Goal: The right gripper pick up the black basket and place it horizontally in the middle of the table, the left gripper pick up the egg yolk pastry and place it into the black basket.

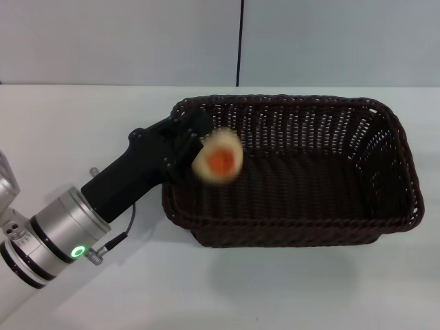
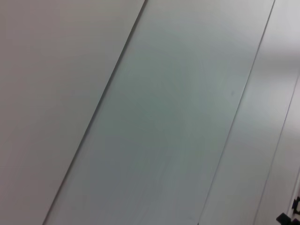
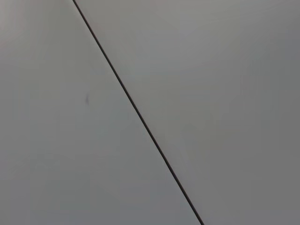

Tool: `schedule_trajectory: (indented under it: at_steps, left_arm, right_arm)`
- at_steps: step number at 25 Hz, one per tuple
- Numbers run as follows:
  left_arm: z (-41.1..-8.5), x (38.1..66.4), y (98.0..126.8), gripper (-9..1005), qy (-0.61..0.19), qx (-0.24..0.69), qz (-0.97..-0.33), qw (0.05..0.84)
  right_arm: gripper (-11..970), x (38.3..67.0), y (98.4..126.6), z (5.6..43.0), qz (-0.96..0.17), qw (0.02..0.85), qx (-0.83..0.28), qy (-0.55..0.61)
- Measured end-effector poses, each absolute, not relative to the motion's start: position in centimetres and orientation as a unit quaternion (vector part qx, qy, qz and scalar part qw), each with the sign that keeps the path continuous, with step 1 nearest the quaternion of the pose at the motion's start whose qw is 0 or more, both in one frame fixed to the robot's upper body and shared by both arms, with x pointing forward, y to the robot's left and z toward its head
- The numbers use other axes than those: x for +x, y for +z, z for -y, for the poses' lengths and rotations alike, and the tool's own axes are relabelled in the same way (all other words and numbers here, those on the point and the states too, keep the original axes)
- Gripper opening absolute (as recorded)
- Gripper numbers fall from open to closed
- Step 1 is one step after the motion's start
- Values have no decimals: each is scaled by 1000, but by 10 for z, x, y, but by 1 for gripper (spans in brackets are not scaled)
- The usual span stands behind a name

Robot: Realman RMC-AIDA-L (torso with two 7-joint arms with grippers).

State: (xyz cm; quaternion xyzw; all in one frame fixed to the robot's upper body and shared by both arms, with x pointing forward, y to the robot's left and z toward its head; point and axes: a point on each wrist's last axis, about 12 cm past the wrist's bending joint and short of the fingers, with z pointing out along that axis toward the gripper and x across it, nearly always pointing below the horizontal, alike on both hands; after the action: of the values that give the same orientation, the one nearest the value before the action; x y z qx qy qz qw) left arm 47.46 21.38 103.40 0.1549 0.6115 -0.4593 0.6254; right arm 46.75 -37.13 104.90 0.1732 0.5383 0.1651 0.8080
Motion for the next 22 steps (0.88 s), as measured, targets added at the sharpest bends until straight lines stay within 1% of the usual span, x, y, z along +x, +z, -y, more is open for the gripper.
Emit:
schedule_trajectory:
  at_steps: [5, 9, 10, 12, 13, 15, 17, 18, 21, 22]
  left_arm:
    - [-218, 474, 1035, 167, -456, 139, -606, 636]
    - [-236, 464, 1039, 239, -439, 92, -582, 678]
    - [-248, 458, 1042, 257, -423, 64, -567, 703]
    - [-263, 452, 1043, 350, -399, 29, -553, 731]
    - [-263, 452, 1043, 396, -399, 29, -553, 731]
    - [-286, 441, 1043, 489, -354, -14, -541, 762]
    - [-303, 433, 1043, 554, -321, -36, -537, 779]
    - [-303, 433, 1043, 586, -321, -36, -537, 779]
    - [-323, 421, 1043, 683, -281, -59, -530, 798]
    - [-331, 415, 1044, 676, -264, -68, -524, 807]
  right_arm:
    - [514, 466, 1047, 370, -541, 805, 177, 167]
    - [514, 466, 1046, 370, -542, 804, 178, 168]
    - [514, 466, 1046, 369, -542, 804, 179, 168]
    - [514, 466, 1046, 370, -541, 804, 179, 168]
    - [514, 466, 1046, 370, -541, 804, 179, 168]
    - [514, 465, 1046, 371, -540, 805, 182, 165]
    - [514, 465, 1047, 371, -539, 806, 183, 164]
    - [514, 465, 1047, 371, -539, 806, 183, 164]
    - [514, 464, 1046, 372, -538, 806, 186, 165]
    - [514, 464, 1046, 372, -538, 805, 187, 166]
